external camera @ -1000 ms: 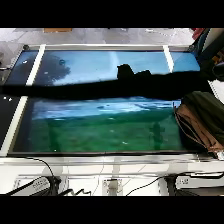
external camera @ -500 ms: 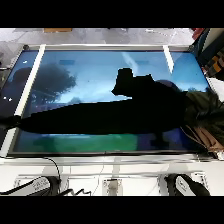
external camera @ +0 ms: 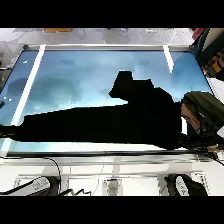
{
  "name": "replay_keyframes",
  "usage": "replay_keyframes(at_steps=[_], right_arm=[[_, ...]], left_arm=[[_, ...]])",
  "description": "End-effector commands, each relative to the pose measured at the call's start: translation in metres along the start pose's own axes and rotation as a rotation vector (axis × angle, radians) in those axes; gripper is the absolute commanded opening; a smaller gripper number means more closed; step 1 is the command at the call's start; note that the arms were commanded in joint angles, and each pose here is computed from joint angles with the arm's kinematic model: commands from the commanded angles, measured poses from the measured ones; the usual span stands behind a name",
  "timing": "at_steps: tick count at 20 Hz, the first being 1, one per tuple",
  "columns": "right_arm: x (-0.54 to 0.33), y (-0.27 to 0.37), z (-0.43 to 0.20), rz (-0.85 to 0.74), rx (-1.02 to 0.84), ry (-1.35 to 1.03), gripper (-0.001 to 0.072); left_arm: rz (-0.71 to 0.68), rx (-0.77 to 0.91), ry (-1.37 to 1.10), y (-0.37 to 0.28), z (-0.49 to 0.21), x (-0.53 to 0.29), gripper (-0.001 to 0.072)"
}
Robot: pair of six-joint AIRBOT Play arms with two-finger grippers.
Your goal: Fold the clothes and pants, and hang the long-sleeved shirts on hangers.
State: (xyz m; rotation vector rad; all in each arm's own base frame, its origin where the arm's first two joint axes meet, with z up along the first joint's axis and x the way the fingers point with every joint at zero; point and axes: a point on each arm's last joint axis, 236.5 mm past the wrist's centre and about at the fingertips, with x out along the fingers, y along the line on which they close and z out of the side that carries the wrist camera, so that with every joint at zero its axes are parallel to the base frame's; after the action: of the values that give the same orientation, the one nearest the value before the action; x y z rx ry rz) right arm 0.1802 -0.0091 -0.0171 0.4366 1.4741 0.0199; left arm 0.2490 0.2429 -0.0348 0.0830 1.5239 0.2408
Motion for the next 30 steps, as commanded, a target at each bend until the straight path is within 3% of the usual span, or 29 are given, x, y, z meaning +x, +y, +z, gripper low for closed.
replay_keyframes(at_steps=[1, 12, 13, 14, 15, 16, 20, 23, 26, 30], right_arm=[[0.005, -0.007, -0.021, -0.023, 0.005, 0.073, 0.0028], [0.036, -0.004, -0.065, 0.025, 0.043, 0.224, 0.0029], [0.038, -0.006, -0.063, 0.018, 0.043, 0.216, 0.0057], [0.038, -0.008, -0.06, 0.009, 0.043, 0.203, 0.0257], [0.039, -0.01, -0.058, 0.0, 0.042, 0.194, 0.0553], [0.038, -0.013, -0.057, -0.01, 0.039, 0.19, 0.0636], [0.026, -0.02, -0.034, -0.053, 0.02, 0.107, 0.0631], [0.004, -0.03, 0.03, -0.119, -0.004, -0.145, 0.0622], [-0.022, -0.059, 0.087, -0.189, 0.134, -0.379, 0.0589], [0.019, -0.05, 0.073, 0.023, 0.171, -0.169, 0.0551]], left_arm=[[0.165, -0.001, 0.052, 0.039, -0.013, -0.003, 0.001], [0.245, -0.164, 0.054, 0.083, -0.037, -0.002, 0.0011], [0.248, -0.165, 0.05, 0.085, -0.037, -0.001, 0.0012], [0.254, -0.164, 0.036, 0.087, -0.034, -0.001, 0.0044], [0.258, -0.162, 0.024, 0.088, -0.031, -0.001, 0.0282], [0.257, -0.16, 0.01, 0.087, -0.027, -0.001, 0.0698], [0.26, -0.197, -0.039, 0.083, -0.012, -0.003, 0.071], [0.252, -0.335, -0.126, 0.073, 0.012, -0.006, 0.071], [0.159, -0.331, -0.236, 0.039, 0.053, -0.009, 0.071], [-0.02, -0.169, -0.386, -0.033, 0.11, -0.022, 0.071]])
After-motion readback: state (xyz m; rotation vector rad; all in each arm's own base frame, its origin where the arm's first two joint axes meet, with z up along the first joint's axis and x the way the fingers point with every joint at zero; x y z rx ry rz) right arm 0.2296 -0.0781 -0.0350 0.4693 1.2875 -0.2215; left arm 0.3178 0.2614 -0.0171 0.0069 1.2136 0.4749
